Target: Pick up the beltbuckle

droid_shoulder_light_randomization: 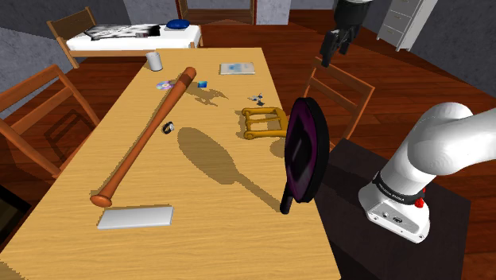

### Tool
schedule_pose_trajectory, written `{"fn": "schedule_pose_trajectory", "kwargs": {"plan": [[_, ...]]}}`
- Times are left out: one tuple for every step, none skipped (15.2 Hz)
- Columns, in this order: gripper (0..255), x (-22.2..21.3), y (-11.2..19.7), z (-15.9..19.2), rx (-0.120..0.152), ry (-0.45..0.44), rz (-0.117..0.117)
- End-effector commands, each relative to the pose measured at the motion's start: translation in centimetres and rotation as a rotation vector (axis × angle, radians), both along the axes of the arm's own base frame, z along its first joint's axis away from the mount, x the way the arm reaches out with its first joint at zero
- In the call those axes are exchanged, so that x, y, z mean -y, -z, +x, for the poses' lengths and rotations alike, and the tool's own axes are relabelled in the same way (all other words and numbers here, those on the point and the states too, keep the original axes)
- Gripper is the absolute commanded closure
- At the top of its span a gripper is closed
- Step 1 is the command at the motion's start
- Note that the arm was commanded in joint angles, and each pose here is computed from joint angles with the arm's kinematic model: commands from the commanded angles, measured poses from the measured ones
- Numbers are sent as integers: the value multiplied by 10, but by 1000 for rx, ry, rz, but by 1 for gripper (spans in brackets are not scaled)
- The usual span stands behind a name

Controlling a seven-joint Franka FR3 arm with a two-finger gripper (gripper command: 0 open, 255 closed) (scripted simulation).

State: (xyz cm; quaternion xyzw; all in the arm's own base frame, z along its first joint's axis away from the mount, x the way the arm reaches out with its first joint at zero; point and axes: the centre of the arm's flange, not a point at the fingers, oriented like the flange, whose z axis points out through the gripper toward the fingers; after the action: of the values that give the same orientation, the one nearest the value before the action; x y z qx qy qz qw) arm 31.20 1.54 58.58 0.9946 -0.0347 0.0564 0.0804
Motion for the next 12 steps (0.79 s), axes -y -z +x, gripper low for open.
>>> {"fn": "schedule_pose_trajectory", "kwargs": {"plan": [[0,0,0,0,0,0,0],[0,5,9,9,-7,-31,5],[0,9,19,17,-14,-62,10],[0,13,28,26,-21,-93,15],[0,17,38,35,-28,-124,20],[0,20,48,44,-35,-156,26],[0,23,57,53,-42,-187,31],[0,26,67,62,-49,-218,36],[0,28,77,71,-56,-249,41],[0,30,87,80,-63,-280,46],[0,32,97,89,-70,-311,51],[0,33,108,98,-77,-342,56]]}}
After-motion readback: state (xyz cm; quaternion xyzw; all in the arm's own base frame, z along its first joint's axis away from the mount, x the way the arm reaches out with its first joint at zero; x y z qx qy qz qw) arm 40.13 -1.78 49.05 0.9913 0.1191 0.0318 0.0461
